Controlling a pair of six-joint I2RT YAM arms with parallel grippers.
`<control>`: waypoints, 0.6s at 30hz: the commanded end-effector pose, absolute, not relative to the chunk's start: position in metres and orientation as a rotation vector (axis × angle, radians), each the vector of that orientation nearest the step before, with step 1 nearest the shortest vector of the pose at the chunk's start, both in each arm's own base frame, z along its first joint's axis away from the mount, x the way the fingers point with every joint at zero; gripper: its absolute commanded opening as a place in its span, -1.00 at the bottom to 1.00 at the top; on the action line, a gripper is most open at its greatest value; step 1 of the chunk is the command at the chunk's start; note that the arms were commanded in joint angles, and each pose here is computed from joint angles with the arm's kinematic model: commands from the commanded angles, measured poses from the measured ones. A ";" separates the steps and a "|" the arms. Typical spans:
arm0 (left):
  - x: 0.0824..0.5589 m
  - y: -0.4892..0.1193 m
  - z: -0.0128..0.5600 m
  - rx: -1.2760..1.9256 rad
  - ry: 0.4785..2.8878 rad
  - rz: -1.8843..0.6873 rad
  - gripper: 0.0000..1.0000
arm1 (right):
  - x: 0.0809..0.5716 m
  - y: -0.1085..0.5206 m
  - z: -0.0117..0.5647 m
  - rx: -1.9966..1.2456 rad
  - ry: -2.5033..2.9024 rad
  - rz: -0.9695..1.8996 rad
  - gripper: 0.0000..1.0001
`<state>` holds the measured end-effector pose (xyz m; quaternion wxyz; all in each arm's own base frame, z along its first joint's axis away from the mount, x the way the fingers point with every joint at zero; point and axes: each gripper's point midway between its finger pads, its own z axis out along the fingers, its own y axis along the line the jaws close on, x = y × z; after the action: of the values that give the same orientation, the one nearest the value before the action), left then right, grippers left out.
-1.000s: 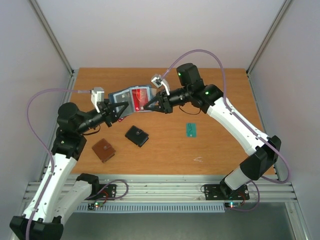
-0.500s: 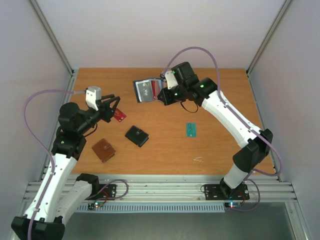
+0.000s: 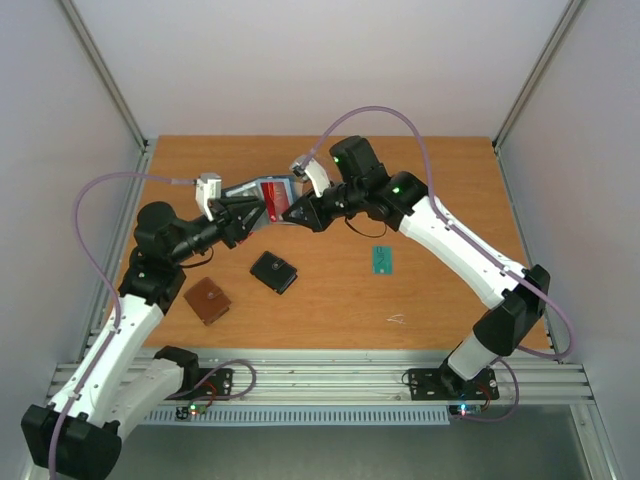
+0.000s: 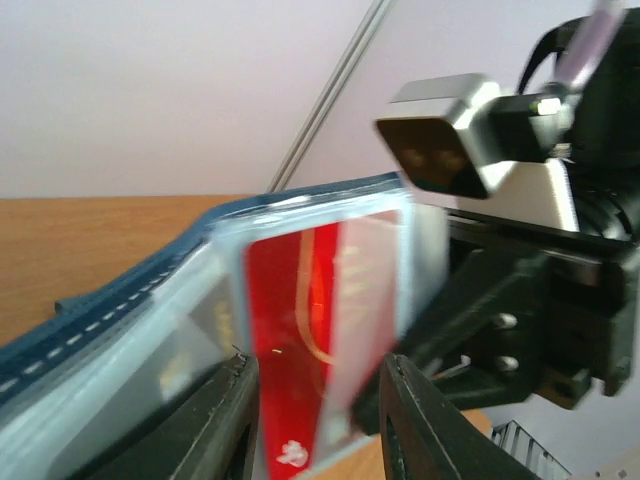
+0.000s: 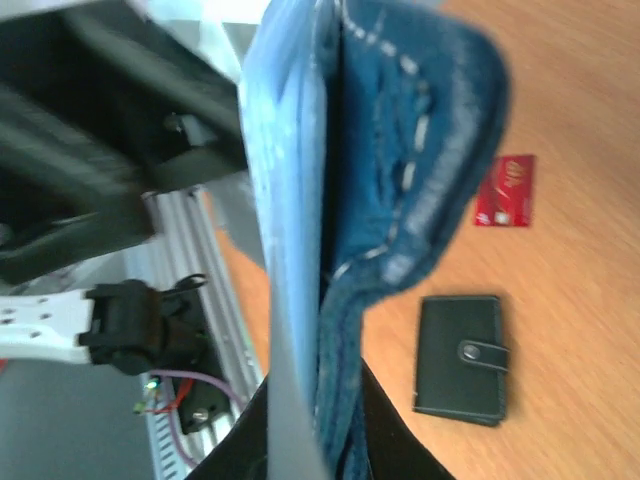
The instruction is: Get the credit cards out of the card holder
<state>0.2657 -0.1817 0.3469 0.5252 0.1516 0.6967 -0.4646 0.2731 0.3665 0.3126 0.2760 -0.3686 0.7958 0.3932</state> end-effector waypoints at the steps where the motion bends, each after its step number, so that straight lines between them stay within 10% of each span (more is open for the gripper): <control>1: 0.271 -0.175 0.350 0.305 1.654 -1.100 -0.31 | 0.237 0.374 0.367 -1.151 1.836 1.269 -0.98; 18: 0.228 -0.207 0.380 0.637 1.456 -1.253 -0.44 | 0.224 0.384 0.373 -1.269 1.742 1.366 -0.98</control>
<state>0.2472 -0.1928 0.3701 0.5325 0.2052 0.6503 -0.5015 0.2390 0.3708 0.3450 0.2745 -0.4348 0.7123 0.4777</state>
